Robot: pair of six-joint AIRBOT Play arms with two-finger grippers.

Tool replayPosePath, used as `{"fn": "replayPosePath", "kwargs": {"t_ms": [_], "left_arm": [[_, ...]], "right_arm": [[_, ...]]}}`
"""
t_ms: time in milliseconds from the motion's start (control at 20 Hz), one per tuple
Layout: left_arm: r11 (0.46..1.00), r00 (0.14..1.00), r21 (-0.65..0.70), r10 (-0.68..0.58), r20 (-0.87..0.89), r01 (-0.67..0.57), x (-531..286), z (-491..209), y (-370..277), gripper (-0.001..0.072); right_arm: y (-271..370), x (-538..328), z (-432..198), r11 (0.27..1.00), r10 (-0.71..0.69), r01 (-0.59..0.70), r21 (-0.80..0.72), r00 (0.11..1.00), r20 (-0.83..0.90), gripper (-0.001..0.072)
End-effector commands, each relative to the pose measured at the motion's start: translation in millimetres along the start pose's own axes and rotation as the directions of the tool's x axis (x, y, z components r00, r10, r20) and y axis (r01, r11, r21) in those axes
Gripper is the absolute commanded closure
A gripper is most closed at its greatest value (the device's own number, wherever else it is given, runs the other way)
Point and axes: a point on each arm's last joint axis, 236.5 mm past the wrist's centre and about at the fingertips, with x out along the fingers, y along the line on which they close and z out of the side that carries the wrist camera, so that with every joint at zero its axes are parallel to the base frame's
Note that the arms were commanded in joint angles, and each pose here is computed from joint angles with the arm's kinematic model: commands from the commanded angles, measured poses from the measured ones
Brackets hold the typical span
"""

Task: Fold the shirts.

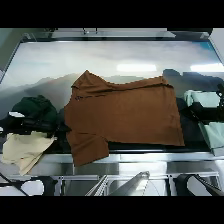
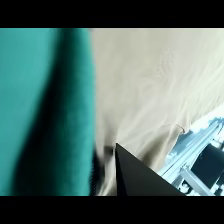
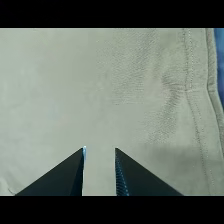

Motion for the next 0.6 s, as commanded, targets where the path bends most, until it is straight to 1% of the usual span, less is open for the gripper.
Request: {"fn": "replayPosePath", "kwargs": {"t_ms": [0, 150, 350, 500, 550], "left_arm": [[1.0, 0.996, -0.009, -0.012, 0.085, 0.012, -19.6, 13.0, 1.0, 0.0563], [0.999, 0.997, 0.012, -0.044, 0.071, 0.043, -12.9, 12.3, -10.3, 0.0563], [0.998, 0.996, 0.043, -0.044, -0.072, 0.047, 22.9, -9.5, -15.9, 0.0563], [0.997, 0.993, 0.058, -0.039, -0.116, 0.046, 33.5, -17.0, -15.5, 0.0568], [0.997, 0.993, 0.056, -0.04, -0.107, 0.046, 31.3, -15.3, -14.8, 0.0667]], "right_arm": [[0.2, 0.1, 0.0, 1.0, 0.001, -0.001, 0.0, 1.0, 0.0, 0.0485], [-0.5, 0.1, 1.4, 1.0, -0.002, 0.002, 0.0, 1.0, 0.006, 0.0485], [-0.9, 0.1, 2.3, 1.0, -0.004, 0.004, 0.0, 1.0, 0.009, 0.0485], [-2.8, 0.0, 1.5, 1.0, -0.011, 0.011, -0.003, 1.0, 0.006, 0.0486], [-6.8, -0.2, -0.2, 1.0, -0.028, 0.028, -0.009, 1.0, -0.001, 0.0485]]}}
